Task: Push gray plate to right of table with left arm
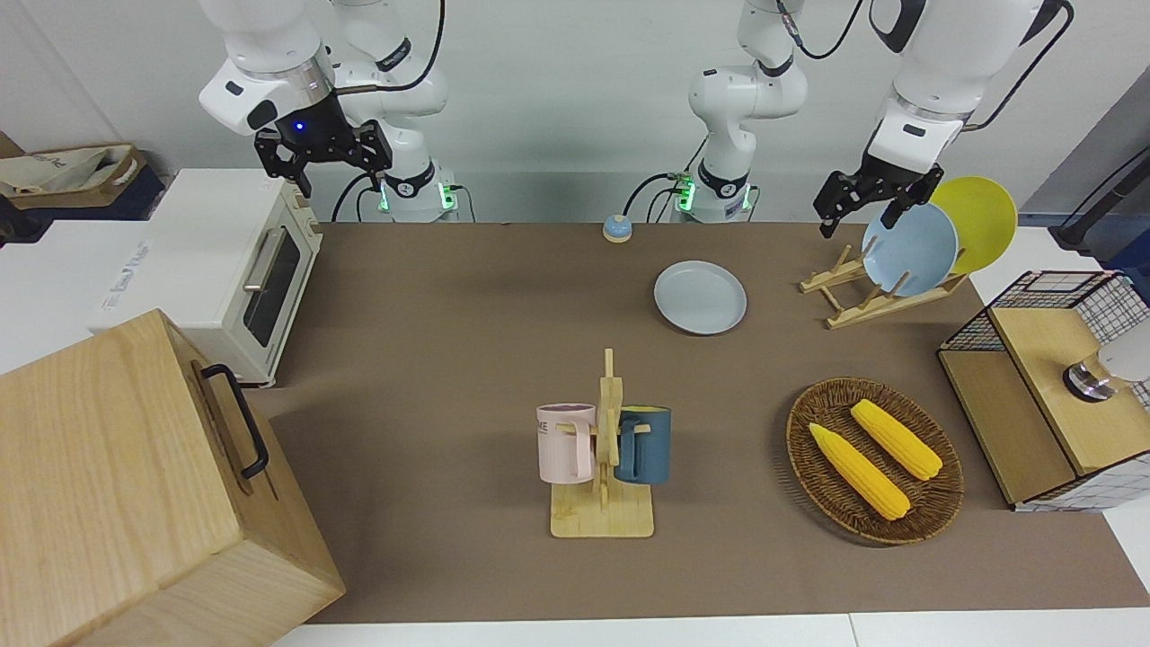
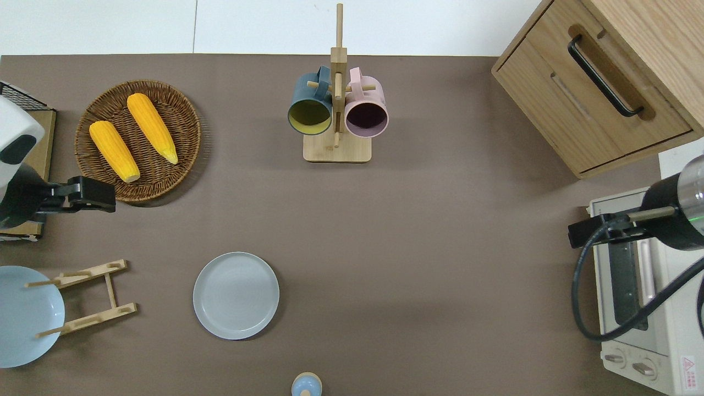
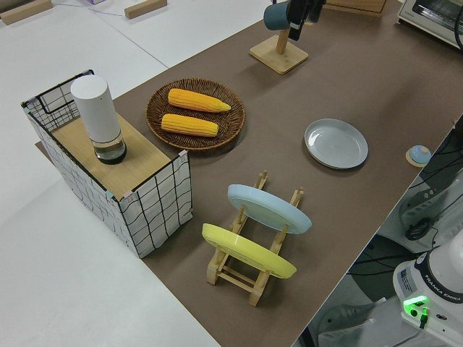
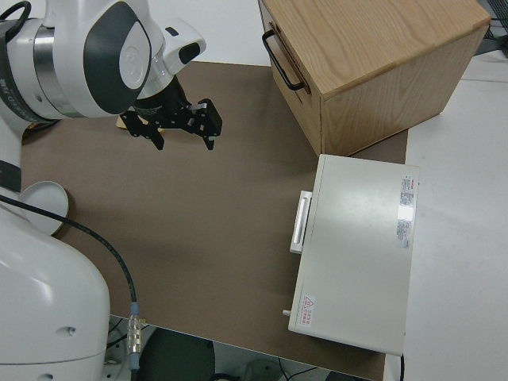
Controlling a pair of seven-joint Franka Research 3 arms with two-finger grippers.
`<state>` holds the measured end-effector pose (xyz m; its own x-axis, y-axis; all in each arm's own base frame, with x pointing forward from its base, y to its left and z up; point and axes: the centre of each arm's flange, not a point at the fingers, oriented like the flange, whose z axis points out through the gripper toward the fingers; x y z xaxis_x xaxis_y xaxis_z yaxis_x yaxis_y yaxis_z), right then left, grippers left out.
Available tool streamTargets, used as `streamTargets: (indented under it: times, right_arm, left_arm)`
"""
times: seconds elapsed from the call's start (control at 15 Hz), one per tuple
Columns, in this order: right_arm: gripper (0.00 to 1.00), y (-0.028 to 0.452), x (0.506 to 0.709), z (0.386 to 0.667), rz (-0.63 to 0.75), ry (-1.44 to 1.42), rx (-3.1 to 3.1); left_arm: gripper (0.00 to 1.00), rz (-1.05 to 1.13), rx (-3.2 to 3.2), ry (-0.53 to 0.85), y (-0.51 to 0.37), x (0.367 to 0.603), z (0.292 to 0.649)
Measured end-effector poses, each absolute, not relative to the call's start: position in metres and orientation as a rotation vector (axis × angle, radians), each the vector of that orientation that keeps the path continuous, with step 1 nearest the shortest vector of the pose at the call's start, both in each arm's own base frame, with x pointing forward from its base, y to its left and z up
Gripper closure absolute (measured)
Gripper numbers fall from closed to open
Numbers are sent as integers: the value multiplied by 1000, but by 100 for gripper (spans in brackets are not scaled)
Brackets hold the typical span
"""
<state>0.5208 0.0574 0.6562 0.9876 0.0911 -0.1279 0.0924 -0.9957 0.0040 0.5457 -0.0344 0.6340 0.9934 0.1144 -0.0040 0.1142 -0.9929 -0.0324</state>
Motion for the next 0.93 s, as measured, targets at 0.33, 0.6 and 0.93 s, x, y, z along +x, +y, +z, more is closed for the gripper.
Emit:
streamTargets:
  times: [0.33,0.6,0.93]
  right_arm:
    - [1,57,521,656,-200,144,3122]
    - [1,57,521,656,-200,144,3122]
    - [1,57,521,656,-200,144,3122]
  left_arm:
    - [0,22,-3104,-180,-34,545,631]
    - [0,41,-3101,-182,-33,533,613]
    - [0,-21,-3099,-177,-33,485,552]
